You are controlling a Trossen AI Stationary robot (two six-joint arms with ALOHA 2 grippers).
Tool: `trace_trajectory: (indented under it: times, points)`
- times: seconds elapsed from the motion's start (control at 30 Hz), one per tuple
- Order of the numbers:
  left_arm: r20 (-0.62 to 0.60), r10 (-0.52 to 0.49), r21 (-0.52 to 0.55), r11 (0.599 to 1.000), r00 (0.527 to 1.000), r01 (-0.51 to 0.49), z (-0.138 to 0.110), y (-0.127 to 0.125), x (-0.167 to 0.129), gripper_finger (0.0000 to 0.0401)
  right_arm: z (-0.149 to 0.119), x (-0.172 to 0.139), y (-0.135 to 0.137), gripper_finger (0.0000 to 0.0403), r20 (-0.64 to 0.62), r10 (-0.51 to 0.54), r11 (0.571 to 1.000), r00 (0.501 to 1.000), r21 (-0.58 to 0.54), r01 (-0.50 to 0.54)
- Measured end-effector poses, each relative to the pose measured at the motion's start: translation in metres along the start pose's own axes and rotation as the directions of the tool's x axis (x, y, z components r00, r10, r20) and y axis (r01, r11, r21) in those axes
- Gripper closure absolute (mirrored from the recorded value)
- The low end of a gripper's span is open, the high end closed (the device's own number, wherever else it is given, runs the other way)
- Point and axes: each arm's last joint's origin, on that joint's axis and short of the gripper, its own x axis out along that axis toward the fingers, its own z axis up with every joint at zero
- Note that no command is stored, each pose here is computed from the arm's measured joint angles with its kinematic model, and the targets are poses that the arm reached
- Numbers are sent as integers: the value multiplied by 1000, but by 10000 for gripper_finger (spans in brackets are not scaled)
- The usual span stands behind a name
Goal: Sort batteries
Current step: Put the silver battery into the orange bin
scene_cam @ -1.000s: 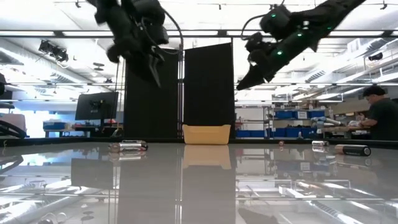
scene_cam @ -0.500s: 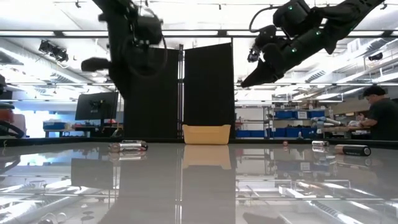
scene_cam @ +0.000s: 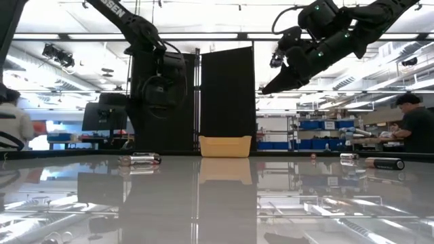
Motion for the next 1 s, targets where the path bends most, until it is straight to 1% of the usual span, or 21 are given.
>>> trace_trajectory:
  times: [0.13,0.3,0.47,0.57,0.63,0.77,1.0]
  points:
    - [-16,-28,19,999,999,28,6,0,9,359,-2,0,0,394,-21,3,1000,1000,-1,-3]
    - [-47,-54,31,998,997,56,10,2,20,325,-2,0,0,394,-24,5,1000,1000,-3,-5]
    - [-48,-52,31,998,997,54,11,3,24,290,-3,0,0,394,-27,6,1000,1000,-3,-6]
    - [-46,-49,31,998,998,50,12,2,26,277,-3,0,0,394,-28,6,1000,1000,-3,-6]
    - [-53,-66,46,997,996,69,11,-2,31,273,-3,0,0,394,-28,6,1000,1000,-3,-6]
    - [-67,-73,116,990,995,81,10,-9,41,272,-3,0,0,394,-28,7,1000,1000,-3,-7]
    - [-60,-25,125,992,998,33,11,-8,47,272,-3,0,0,394,-28,7,1000,1000,-7,-8]
